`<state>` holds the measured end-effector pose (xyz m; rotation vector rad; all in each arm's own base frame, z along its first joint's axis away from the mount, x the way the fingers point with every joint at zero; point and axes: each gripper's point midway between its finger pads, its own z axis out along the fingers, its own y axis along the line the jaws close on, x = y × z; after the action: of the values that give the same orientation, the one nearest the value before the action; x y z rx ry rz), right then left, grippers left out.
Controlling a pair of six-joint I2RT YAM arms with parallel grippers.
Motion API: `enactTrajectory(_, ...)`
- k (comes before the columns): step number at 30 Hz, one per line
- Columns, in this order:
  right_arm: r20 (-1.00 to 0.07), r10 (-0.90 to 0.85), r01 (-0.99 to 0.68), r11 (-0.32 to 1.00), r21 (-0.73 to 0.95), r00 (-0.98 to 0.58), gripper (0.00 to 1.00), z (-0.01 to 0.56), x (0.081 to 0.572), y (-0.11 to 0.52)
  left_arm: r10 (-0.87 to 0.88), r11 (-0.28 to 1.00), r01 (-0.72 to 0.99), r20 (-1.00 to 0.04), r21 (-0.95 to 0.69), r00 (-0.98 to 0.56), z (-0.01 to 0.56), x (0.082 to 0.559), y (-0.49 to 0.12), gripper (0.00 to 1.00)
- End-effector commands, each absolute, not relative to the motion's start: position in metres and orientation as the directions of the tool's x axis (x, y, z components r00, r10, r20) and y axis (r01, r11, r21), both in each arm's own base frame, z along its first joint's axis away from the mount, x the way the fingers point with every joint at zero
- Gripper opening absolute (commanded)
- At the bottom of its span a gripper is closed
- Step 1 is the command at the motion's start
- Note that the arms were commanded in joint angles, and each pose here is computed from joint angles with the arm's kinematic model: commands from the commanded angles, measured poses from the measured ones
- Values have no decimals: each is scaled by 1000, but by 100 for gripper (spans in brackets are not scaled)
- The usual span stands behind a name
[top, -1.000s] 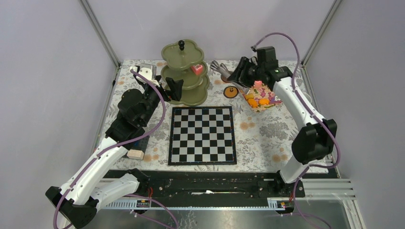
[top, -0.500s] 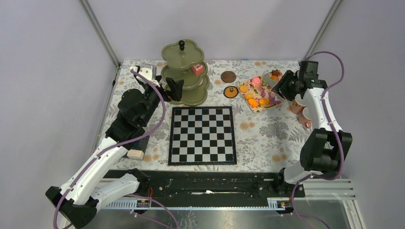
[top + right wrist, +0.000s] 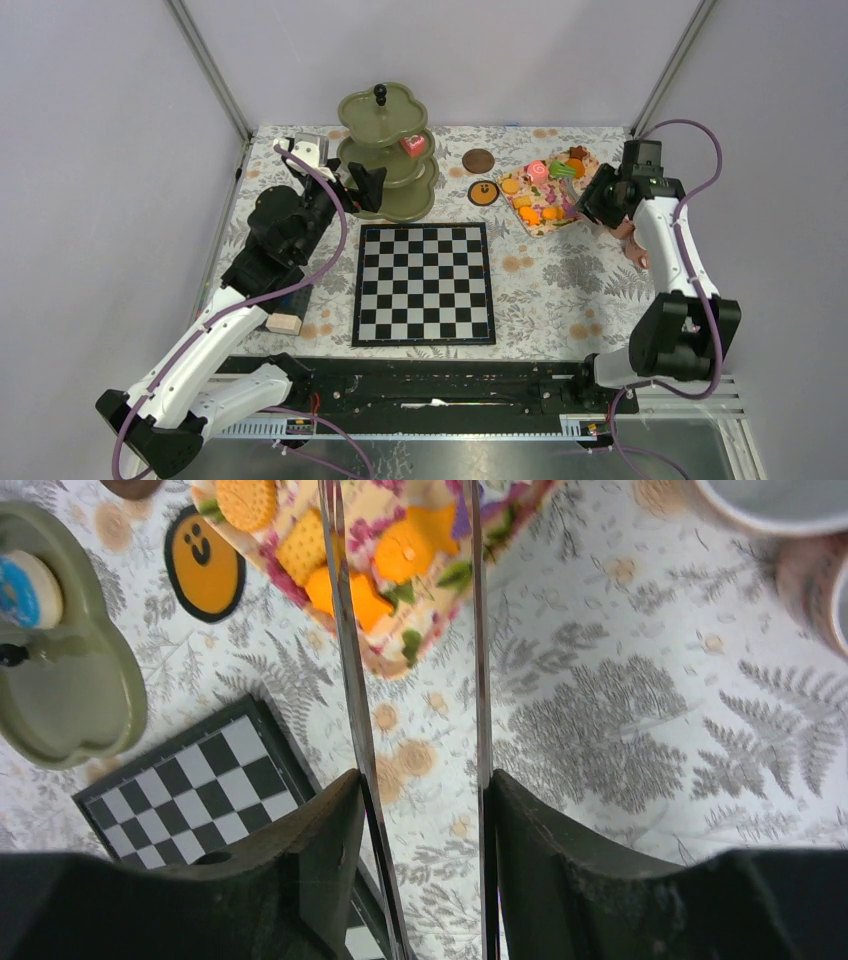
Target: Serve the afternoon tea
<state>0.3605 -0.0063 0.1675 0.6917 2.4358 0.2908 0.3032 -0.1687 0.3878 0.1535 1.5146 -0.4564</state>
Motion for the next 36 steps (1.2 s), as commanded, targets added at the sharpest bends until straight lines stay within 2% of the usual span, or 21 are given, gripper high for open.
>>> enactTrajectory(1, -507, 553, 479, 831, 281, -662, 55, 178, 324, -15, -231, 878, 432, -973, -207, 2, 398, 302, -180, 99)
enactTrajectory(9, -497, 618, 553, 780, 293, -609, 55, 170, 305, -16, -237, 877, 432, -972, -212, 4, 399, 301, -179, 99)
enactTrajectory(15, -462, 660, 545, 751, 373, -593, 55, 159, 320, -1, -241, 874, 437, -971, -215, 4, 400, 300, -180, 99)
enactTrajectory(36, -470, 670, 580, 738, 344, -574, 52, 141, 346, -8, -236, 882, 422, -972, -209, 11, 400, 301, -177, 99)
